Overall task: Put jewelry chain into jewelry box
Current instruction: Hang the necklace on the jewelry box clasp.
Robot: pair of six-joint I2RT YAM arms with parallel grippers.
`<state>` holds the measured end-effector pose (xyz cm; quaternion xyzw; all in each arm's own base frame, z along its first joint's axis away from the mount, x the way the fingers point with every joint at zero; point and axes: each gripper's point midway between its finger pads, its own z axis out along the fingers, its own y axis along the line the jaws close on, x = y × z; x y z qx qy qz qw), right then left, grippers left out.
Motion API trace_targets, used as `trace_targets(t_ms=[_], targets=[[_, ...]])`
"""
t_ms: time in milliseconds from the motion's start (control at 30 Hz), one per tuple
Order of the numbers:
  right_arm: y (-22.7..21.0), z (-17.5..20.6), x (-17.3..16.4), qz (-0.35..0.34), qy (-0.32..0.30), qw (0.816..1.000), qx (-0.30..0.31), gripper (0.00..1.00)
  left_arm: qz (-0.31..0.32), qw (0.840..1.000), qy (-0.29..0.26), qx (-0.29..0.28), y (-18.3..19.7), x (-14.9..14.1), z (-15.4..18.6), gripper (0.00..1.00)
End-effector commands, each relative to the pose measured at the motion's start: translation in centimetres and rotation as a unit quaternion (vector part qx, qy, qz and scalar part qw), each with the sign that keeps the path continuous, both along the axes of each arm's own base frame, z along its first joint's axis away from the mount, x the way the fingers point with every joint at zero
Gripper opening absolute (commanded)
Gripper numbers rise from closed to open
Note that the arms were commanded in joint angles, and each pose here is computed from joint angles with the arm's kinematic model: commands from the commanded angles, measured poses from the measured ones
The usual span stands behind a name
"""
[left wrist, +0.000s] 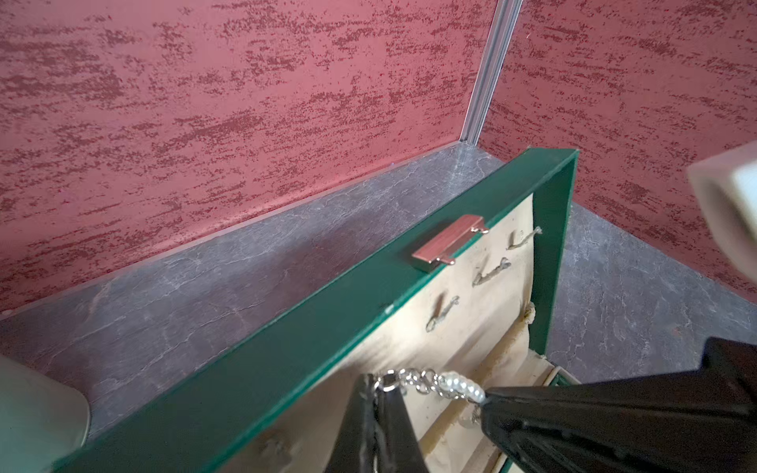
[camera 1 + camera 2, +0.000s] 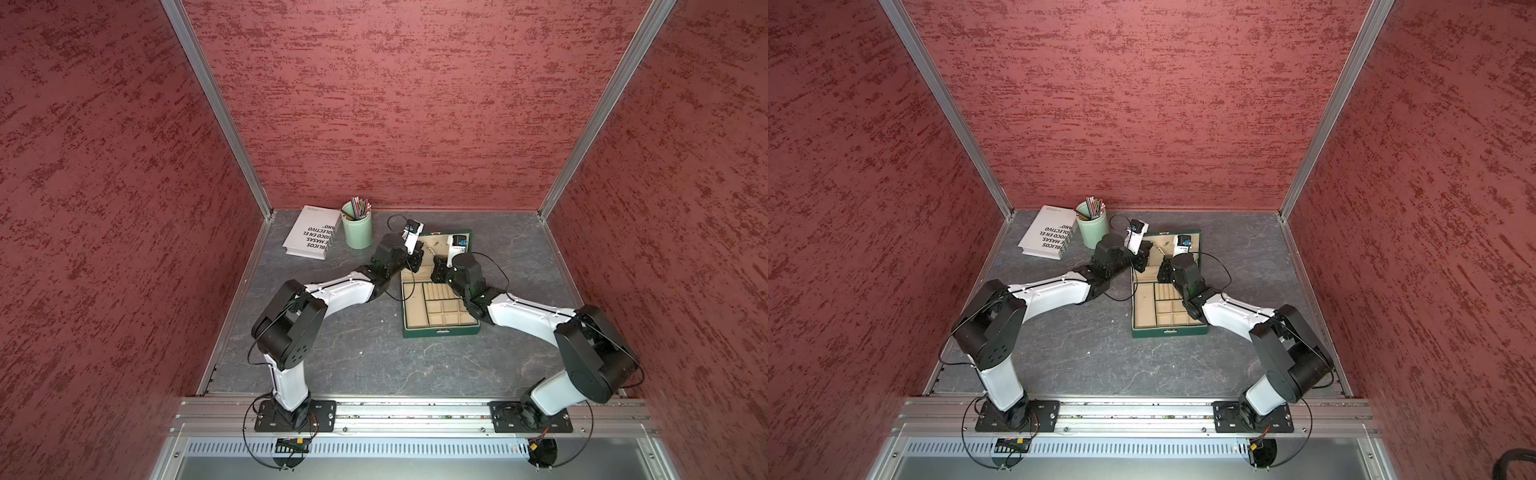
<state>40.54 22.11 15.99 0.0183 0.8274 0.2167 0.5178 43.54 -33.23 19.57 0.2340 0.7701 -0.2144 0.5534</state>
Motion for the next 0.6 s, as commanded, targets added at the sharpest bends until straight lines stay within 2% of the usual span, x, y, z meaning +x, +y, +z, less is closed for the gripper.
trace_targets(t_ms=[0, 133, 567], targets=[[-0.9, -1.0, -0.1, -0.011, 0.015, 1.0, 0.0, 0.0, 0.017, 1.0, -0.015, -0.003, 0.1, 1.2, 1.8, 0.0], [-0.8, -1.4, 0.0, -0.012, 0.02, 1.0, 0.0, 0.0, 0.017, 1.0, -0.008, 0.004, 0.0, 1.3, 1.3, 0.11], [-0.8, -1.6, 0.2, -0.013, 0.024, 1.0, 0.004, 0.0, 0.016, 1.0, -0.009, 0.01, 0.1, 1.1, 1.2, 0.22]])
